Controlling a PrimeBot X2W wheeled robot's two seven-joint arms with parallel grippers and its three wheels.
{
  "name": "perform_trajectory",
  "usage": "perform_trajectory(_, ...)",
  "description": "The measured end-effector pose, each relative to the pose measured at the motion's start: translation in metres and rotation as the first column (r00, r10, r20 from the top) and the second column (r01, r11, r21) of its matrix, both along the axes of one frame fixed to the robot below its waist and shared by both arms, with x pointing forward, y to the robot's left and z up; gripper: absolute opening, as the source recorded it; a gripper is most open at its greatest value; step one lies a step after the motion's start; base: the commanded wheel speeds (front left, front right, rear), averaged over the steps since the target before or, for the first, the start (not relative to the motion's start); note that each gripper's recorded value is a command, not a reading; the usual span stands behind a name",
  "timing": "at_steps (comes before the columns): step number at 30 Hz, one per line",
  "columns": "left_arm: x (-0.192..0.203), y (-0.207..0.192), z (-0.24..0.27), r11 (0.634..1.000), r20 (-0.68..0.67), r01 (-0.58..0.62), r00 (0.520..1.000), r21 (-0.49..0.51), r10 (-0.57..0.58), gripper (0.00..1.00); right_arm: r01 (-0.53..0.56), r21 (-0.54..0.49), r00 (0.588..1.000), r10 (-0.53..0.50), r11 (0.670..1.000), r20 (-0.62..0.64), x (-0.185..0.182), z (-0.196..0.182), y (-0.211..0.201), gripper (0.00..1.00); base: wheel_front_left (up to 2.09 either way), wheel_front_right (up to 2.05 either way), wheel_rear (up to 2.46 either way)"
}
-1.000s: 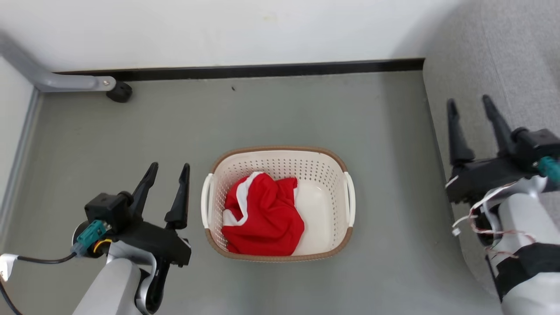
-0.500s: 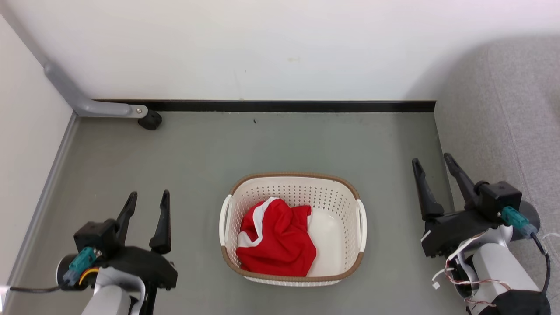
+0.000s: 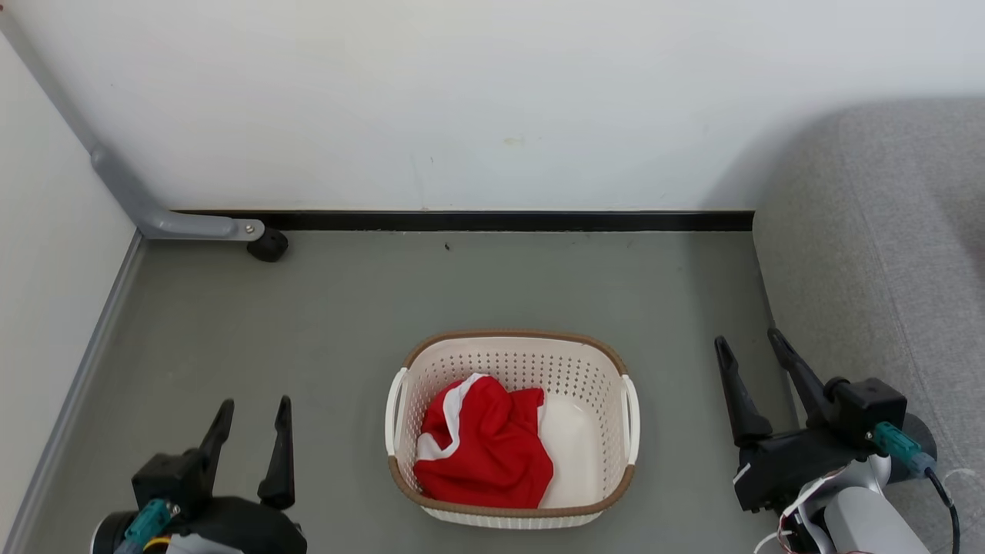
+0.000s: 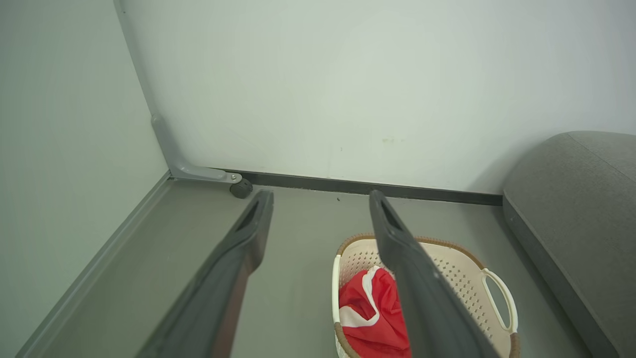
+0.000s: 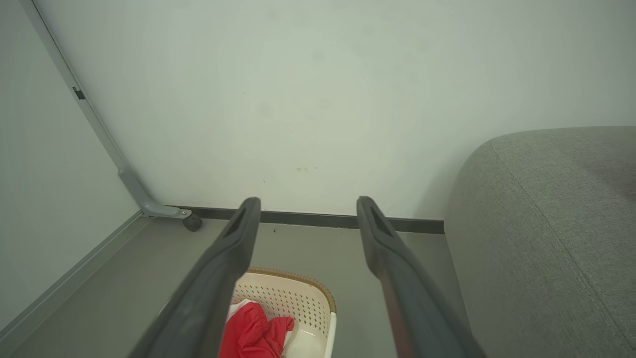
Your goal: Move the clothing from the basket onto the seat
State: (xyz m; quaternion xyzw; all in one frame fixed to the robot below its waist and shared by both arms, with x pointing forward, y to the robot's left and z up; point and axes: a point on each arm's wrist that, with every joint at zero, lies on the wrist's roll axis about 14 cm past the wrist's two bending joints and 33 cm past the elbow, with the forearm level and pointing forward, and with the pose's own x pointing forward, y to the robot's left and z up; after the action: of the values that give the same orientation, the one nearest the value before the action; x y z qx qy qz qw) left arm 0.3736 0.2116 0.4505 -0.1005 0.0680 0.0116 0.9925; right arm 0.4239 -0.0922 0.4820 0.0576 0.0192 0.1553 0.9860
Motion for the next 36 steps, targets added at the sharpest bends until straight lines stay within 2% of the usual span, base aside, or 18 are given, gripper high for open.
perform_trajectory(5,-0.01,-0.007,-0.006,1.0,-0.013,0.009,1.0,-0.006,-0.009,1.0,0.011,0.005,1.0,-0.011,1.0,0.011,-0.006,0.003,-0.004,1.0,0.0,0.0,0.0)
perform_trajectory(14,-0.006,-0.013,0.005,1.0,0.026,-0.001,1.0,-0.017,0.001,1.0,0.039,0.007,0.999,-0.039,0.999,-0.017,-0.018,-0.006,-0.009,1.0,0.0,0.0,0.0)
perform_trajectory(36,-0.011,-0.017,-0.002,1.0,0.015,0.001,1.0,-0.017,0.0,1.0,0.095,0.007,0.995,-0.095,0.995,-0.014,-0.017,-0.007,-0.021,1.0,0.0,0.0,0.0)
